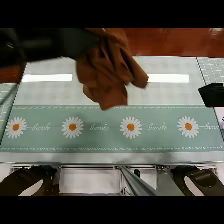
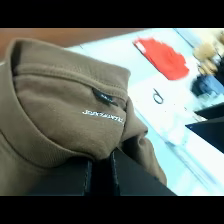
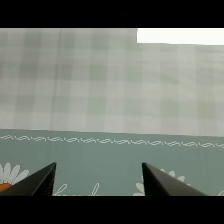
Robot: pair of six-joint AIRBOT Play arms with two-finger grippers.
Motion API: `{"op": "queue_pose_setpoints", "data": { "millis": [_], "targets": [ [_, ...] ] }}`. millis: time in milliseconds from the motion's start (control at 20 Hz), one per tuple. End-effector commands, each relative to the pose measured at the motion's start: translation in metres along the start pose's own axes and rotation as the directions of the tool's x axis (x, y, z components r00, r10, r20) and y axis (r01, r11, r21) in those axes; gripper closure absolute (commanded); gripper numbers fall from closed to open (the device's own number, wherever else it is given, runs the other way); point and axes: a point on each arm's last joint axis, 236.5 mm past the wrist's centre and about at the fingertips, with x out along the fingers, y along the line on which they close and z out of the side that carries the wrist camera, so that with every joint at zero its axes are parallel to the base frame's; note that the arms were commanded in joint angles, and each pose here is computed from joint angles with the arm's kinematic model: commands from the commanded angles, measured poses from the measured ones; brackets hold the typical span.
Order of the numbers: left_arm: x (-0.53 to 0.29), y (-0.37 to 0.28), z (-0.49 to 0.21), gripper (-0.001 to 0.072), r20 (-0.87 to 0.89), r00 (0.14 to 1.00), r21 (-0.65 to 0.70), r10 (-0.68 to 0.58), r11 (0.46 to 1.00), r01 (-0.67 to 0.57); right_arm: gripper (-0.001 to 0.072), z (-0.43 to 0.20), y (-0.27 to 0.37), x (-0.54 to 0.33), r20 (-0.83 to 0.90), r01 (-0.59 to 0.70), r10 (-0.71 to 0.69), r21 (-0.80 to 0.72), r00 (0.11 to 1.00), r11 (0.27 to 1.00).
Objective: Fold the shirts.
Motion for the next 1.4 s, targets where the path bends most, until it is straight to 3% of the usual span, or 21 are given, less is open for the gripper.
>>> {"op": "queue_pose_setpoints", "data": {
  "millis": [0, 150, 350, 400, 450, 500, 650, 750, 900, 950, 1100, 1200, 1350],
  "targets": [
    [0.046, 0.0, -0.041, 0.067, 0.103, 0.995, -0.154, -0.01, 0.988, 0.025, 0.0091, -0.01, -0.003, -0.01, -0.015, 0.004, -0.004, 0.004, 1.0, 1.0],
    [0.07, 0.038, -0.134, 0.0669, -0.049, 0.997, -0.211, 0.062, 0.975, -0.071, 0.009, -0.022, 0.002, 0.0, -0.051, -0.016, 0.015, -0.008, 0.999, 1.0],
    [0.049, 0.103, -0.257, 0.0657, -0.372, 0.918, -0.253, 0.137, 0.937, -0.242, 0.0089, -0.077, 0.051, 0.041, -0.233, -0.2, 0.201, 0.026, 0.951, 0.979],
    [0.037, 0.115, -0.281, 0.0502, -0.446, 0.885, -0.277, 0.135, 0.919, -0.28, 0.0088, -0.089, 0.062, 0.054, -0.267, -0.236, 0.243, 0.06, 0.933, 0.97],
    [0.027, 0.125, -0.298, 0.0177, -0.501, 0.855, -0.291, 0.134, 0.904, -0.313, 0.0088, -0.098, 0.075, 0.069, -0.289, -0.269, 0.288, 0.102, 0.913, 0.958],
    [0.015, 0.136, -0.308, 0.0005, -0.553, 0.82, -0.276, 0.144, 0.898, -0.344, 0.0089, -0.104, 0.085, 0.082, -0.301, -0.294, 0.325, 0.143, 0.897, 0.945],
    [-0.028, 0.176, -0.286, 0.0006, -0.63, 0.752, -0.254, 0.192, 0.865, -0.434, 0.0088, -0.102, 0.103, 0.114, -0.334, -0.334, 0.379, 0.185, 0.863, 0.924],
    [-0.06, 0.207, -0.238, 0.0006, -0.588, 0.769, -0.283, 0.253, 0.826, -0.487, 0.0086, -0.079, 0.086, 0.123, -0.32, -0.303, 0.352, 0.193, 0.88, 0.933],
    [-0.095, 0.246, -0.189, 0.0007, -0.465, 0.814, -0.386, 0.348, 0.748, -0.54, 0.0085, -0.051, 0.014, 0.131, -0.257, -0.149, 0.21, 0.237, 0.943, 0.96],
    [-0.091, 0.239, -0.185, 0.0007, -0.442, 0.847, -0.447, 0.294, 0.747, -0.492, 0.0085, -0.06, -0.014, 0.134, -0.281, -0.077, 0.157, 0.277, 0.947, 0.958],
    [-0.045, 0.186, -0.199, 0.0007, -0.448, 0.894, -0.472, 0.024, 0.843, -0.259, 0.0086, -0.112, -0.045, 0.146, -0.378, 0.019, 0.142, 0.39, 0.915, 0.921],
    [-0.015, 0.184, -0.241, 0.0007, -0.565, 0.825, -0.397, 0.012, 0.873, -0.285, 0.009, -0.153, -0.022, 0.156, -0.437, -0.015, 0.223, 0.431, 0.871, 0.902],
    [0.026, 0.183, -0.29, 0.0007, -0.662, 0.749, -0.375, -0.014, 0.872, -0.315, 0.009, -0.189, 0.024, 0.165, -0.469, -0.115, 0.336, 0.439, 0.817, 0.891]
  ]
}}
